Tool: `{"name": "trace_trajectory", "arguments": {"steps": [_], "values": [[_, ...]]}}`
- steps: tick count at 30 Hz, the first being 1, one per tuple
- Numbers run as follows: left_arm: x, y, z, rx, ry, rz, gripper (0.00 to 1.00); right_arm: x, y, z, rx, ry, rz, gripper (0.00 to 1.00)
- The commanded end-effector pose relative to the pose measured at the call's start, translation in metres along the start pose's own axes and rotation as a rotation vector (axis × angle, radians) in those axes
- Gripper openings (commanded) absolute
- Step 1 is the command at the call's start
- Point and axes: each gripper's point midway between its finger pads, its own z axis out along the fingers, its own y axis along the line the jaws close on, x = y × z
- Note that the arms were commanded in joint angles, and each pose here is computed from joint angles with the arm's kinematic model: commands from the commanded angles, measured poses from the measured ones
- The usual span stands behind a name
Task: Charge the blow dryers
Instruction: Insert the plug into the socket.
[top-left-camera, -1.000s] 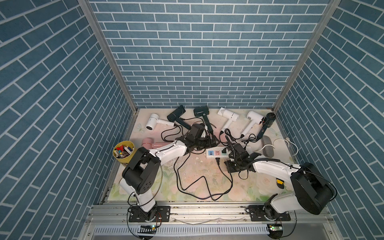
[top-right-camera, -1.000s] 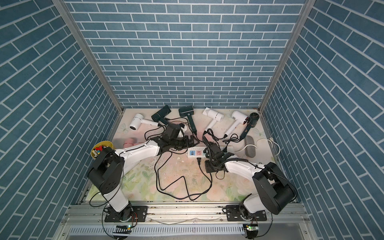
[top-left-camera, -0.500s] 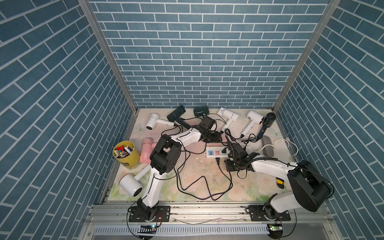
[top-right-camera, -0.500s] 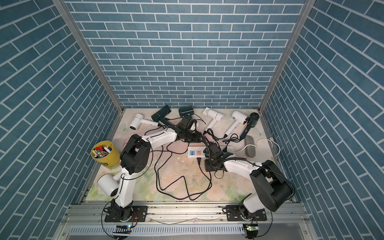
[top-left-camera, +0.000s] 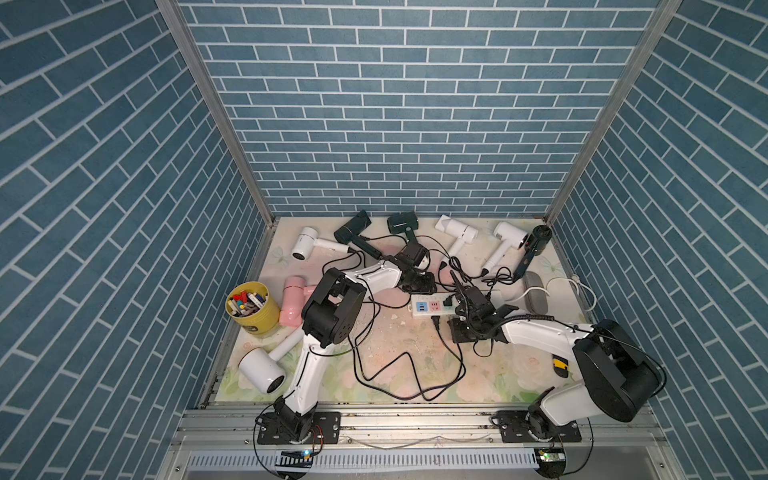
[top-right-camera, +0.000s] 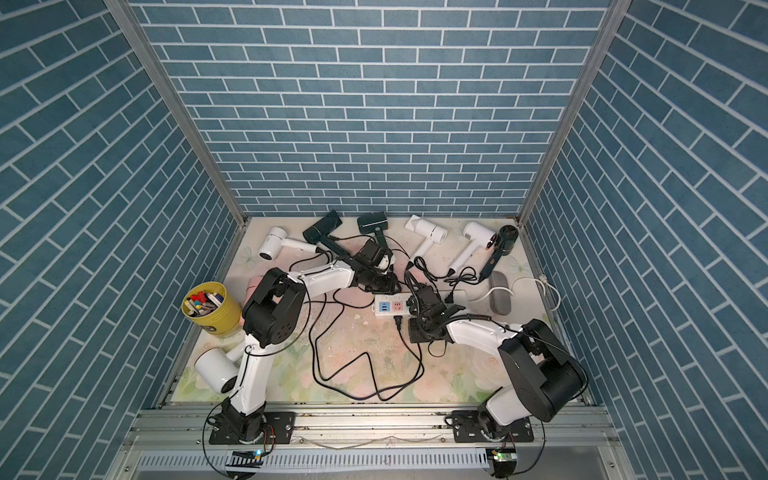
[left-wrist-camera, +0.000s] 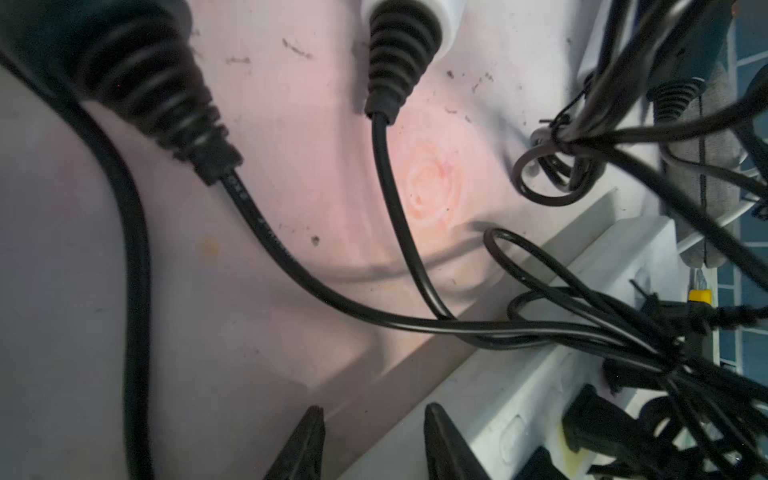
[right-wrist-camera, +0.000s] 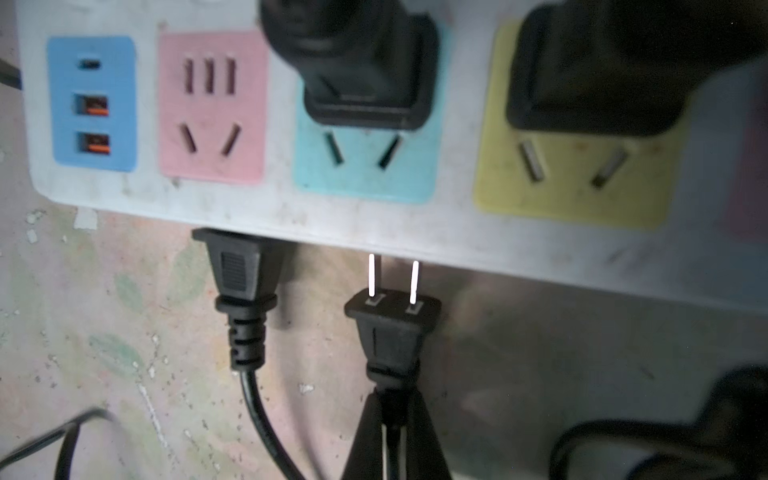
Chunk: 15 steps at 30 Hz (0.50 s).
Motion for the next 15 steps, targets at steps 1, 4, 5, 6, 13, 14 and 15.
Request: {"name": "trace_trajectory", "arguments": {"steps": [1, 4, 5, 6, 13, 14, 15], "values": [[0.017, 0.006, 0.007, -0.006, 0.041, 0.001, 0.43, -0.022, 0.012, -0.012, -0.029, -0.079, 0.019, 0.00], [0.019, 0.005, 0.008, -0.004, 0.044, 0.002, 0.43, -0.024, 0.012, -0.014, -0.025, -0.088, 0.016, 0.00], [0.020, 0.005, 0.008, -0.003, 0.044, 0.003, 0.43, -0.024, 0.012, -0.014, -0.021, -0.088, 0.017, 0.00], [0.021, 0.005, 0.009, -0.003, 0.046, 0.003, 0.43, -0.024, 0.010, -0.015, -0.014, -0.090, 0.017, 0.00], [0.024, 0.006, 0.011, -0.002, 0.052, 0.006, 0.42, -0.029, 0.009, -0.023, -0.001, -0.112, 0.010, 0.00], [0.023, 0.006, 0.011, -0.002, 0.051, 0.007, 0.42, -0.029, 0.010, -0.023, -0.006, -0.113, 0.009, 0.00], [0.023, 0.005, 0.011, -0.001, 0.050, 0.007, 0.42, -0.030, 0.012, -0.023, -0.013, -0.114, 0.007, 0.00]]}}
